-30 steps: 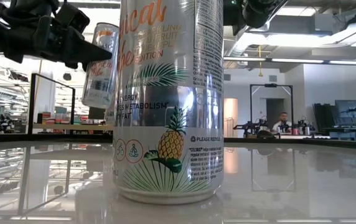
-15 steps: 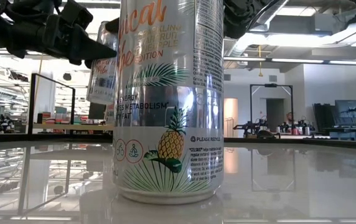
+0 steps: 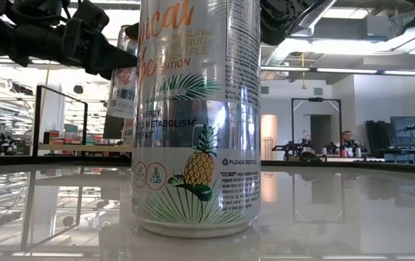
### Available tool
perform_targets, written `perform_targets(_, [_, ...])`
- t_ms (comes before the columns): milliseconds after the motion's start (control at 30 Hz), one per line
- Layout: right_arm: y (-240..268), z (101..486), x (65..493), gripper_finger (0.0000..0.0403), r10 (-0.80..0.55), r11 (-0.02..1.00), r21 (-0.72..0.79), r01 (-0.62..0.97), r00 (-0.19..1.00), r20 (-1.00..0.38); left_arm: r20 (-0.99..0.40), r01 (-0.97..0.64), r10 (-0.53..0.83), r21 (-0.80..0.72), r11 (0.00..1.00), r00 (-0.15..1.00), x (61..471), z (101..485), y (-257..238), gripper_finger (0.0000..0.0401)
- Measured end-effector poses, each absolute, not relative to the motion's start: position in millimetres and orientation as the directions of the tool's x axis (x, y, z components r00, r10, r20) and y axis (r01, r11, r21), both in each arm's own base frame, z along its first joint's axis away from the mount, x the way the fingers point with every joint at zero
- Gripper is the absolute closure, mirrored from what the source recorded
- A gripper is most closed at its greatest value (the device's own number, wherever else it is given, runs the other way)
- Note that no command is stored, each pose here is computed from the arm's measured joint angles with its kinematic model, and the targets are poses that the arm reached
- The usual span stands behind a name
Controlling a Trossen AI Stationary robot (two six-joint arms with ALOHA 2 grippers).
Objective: Place canned beverage on shelf
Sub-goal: Put the top yellow soda can on the shelf
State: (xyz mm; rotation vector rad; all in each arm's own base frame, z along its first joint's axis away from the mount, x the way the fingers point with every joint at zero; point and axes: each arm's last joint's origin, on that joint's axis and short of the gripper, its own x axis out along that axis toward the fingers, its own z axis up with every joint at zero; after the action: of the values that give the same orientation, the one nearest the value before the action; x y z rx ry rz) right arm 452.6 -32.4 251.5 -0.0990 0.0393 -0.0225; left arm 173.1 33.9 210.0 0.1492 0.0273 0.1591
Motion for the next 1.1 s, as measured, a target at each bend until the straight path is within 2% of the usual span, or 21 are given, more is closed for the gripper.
perform_targets(133, [-33.2, 251.5, 452.5, 0.0062, -0.027, 0.995, -0.096, 0.023, 0.999, -0.038, -0.011, -0.175, 0.178, 0.134, 0.975, 0.984, 173.0, 210.4, 34.5, 0.0171])
perform_targets(367, [-33.5, 251.6, 452.5, 0.0119, -0.034, 0.996, -0.084, 0.031, 0.999, -0.037, -0.012, -0.176, 0.179, 0.110, 0.978, 0.984, 173.0, 210.4, 34.5, 0.0171])
perform_targets(533, [-32.9, 251.4, 452.5, 0.0130, -0.033, 0.997, -0.077, 0.030, 0.999, -0.038, -0.012, -0.177, 0.178, 0.087, 0.980, 0.984, 172.9, 210.3, 34.4, 0.0171])
perform_targets(600, [-32.4, 251.4, 452.5, 0.0130, -0.032, 0.997, -0.074, 0.029, 0.999, -0.038, -0.012, -0.178, 0.179, 0.072, 0.981, 0.984, 173.0, 210.3, 34.3, 0.0148])
perform_targets(767, [-35.9, 248.0, 452.0, 0.0130, -0.032, 0.997, -0.077, 0.027, 0.997, -0.066, 0.024, -0.186, 0.185, 0.040, 0.982, 0.982, 168.4, 216.5, 33.7, 0.0045])
perform_targets(833, [-38.1, 247.3, 451.8, 0.0130, -0.037, 0.997, -0.071, 0.032, 0.997, -0.071, 0.027, -0.187, 0.186, 0.037, 0.982, 0.982, 165.8, 218.1, 33.3, 0.0023])
perform_targets(933, [-41.1, 247.3, 451.5, 0.0130, -0.036, 0.998, -0.059, 0.031, 0.997, -0.071, 0.026, -0.191, 0.190, 0.040, 0.981, 0.981, 163.2, 219.3, 33.1, 0.0013])
perform_targets(1100, [-40.4, 247.6, 451.5, 0.0130, 0.000, 0.999, -0.054, -0.003, 0.998, -0.067, -0.019, -0.208, 0.208, 0.040, 0.977, 0.978, 162.3, 214.9, 36.8, 0.0020])
